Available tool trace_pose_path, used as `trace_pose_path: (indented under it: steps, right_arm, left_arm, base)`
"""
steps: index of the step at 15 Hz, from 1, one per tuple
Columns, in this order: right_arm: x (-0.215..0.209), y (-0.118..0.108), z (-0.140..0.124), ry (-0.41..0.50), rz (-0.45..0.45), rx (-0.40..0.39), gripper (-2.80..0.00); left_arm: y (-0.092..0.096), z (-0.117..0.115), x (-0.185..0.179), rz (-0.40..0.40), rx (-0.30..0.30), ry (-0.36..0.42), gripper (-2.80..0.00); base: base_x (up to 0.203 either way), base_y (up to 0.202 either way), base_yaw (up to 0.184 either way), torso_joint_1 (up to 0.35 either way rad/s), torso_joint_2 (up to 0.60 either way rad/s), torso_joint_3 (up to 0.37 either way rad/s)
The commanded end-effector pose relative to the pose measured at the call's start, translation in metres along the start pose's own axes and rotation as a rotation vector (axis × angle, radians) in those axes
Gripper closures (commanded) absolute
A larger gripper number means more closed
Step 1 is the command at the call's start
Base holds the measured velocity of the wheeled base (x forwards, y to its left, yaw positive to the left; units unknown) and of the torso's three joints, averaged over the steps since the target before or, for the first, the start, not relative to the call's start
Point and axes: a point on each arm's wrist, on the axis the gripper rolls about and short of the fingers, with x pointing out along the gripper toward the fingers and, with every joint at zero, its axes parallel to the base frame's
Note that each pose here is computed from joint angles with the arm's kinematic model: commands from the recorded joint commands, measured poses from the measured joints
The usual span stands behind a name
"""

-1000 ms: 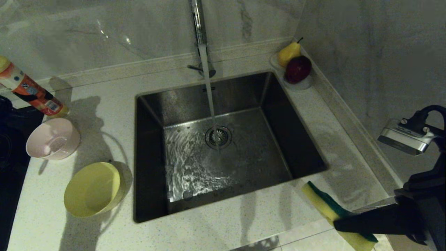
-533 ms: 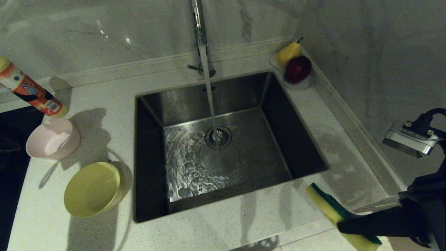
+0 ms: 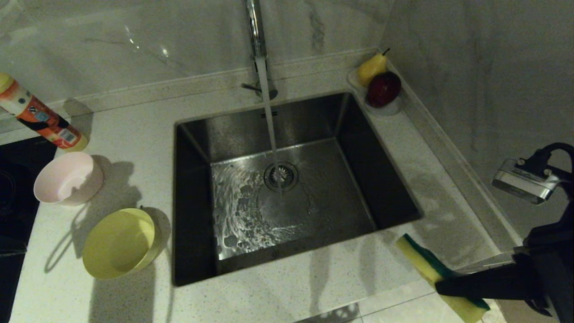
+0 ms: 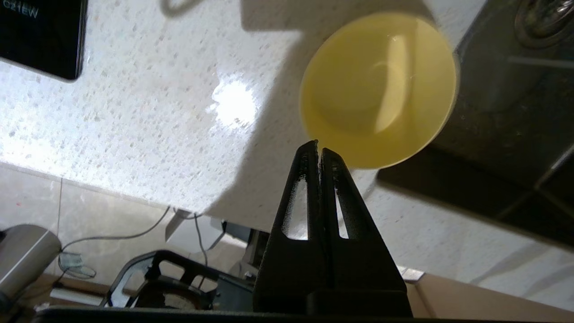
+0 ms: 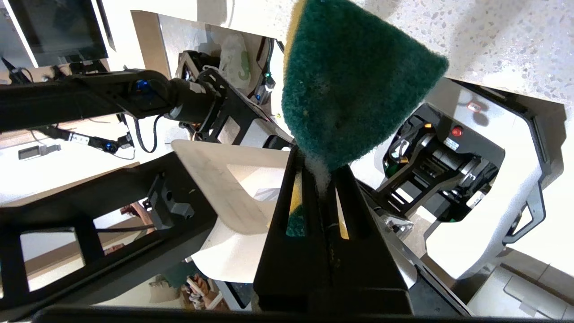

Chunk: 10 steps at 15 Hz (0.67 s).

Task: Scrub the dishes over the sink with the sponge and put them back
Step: Wash the bowl

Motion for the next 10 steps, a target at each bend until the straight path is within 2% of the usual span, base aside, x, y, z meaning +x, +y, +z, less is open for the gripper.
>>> trace_pose_path:
  steps: [1,2,3,5,8,10]
  right_arm:
    - [0.005,-0.002,0.004,0.013,-0.006,0.018,0.0]
    - [0.003,-0.001,0.006,0.004,-0.006,0.016,0.0]
    - [0.003,0.0,0.006,0.002,-0.007,0.015,0.0]
    - [0.001,-0.001,0.007,-0.007,-0.012,0.018,0.0]
    - [0.001,-0.004,0.007,-0.004,-0.028,0.035,0.0]
    - [0.004,-0.008,0.008,0.002,-0.038,0.045,0.0]
  left_arm:
    - [0.003,-0.006,0.003,0.01,-0.003,0.03,0.0]
    - [0.005,-0.01,0.006,0.015,0.01,0.046,0.0]
    - [0.005,-0.011,0.006,0.015,0.022,0.044,-2.8]
    - [0.01,-0.02,0.012,0.025,0.052,0.075,-2.8]
    - [0.013,-0.018,0.026,0.018,0.102,0.051,-2.8]
    - [0.016,-0.017,0.039,0.046,0.116,0.078,-2.8]
  base:
    - [0.0,0.0,0.0,0.0,0.0,0.0]
    - [0.0,0.0,0.0,0.0,0.0,0.0]
    - [0.0,0.0,0.0,0.0,0.0,0.0]
    - [0.0,0.0,0.0,0.0,0.0,0.0]
    - [0.0,0.0,0.0,0.0,0.0,0.0]
    - [0.0,0.0,0.0,0.0,0.0,0.0]
